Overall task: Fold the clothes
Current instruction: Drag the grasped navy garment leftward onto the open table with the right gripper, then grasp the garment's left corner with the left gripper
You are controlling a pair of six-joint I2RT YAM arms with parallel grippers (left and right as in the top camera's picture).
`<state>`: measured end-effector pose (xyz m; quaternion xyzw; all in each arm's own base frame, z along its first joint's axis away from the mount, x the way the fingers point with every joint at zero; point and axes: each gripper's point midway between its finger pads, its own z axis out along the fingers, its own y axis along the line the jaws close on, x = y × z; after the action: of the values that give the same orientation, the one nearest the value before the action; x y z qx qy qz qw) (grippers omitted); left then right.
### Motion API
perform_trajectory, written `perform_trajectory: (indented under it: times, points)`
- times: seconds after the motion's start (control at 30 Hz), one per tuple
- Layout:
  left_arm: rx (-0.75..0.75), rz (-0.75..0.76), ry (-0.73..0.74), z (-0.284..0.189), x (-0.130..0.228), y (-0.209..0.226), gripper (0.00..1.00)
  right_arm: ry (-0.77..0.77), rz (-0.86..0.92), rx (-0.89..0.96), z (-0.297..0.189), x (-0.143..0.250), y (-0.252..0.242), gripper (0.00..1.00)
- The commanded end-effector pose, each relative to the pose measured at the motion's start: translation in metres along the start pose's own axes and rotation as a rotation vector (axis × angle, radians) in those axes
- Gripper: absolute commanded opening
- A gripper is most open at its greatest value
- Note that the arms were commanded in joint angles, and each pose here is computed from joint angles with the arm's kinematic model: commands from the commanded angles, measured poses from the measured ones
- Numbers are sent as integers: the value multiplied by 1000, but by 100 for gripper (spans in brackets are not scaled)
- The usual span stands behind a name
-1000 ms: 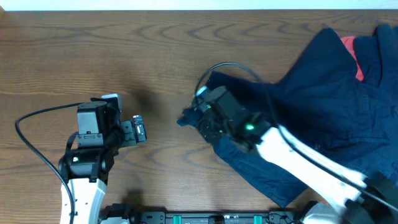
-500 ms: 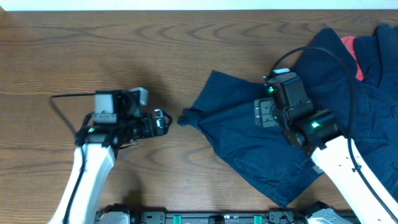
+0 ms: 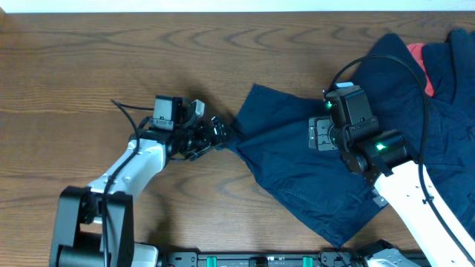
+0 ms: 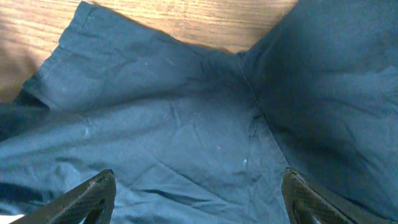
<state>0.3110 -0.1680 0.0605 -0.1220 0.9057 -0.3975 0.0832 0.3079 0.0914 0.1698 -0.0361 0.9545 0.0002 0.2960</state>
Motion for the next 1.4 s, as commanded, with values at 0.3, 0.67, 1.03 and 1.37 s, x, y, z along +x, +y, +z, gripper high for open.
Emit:
perform_trajectory:
  times: [0.3,0.67,1.03,1.37]
  points:
    - [25,-14,-35,2,-13,-9,6,12,28,14,0,1,-6,82]
    - [-3,-41,3,-3,0,-4,29,46,23,32,1,9,-11,83]
    - [-141,-265,19,-5,14,23,98,59,21,35,3,12,-11,87]
    - [-110,-353,16,5,16,8,97,63,21,36,3,13,-11,87]
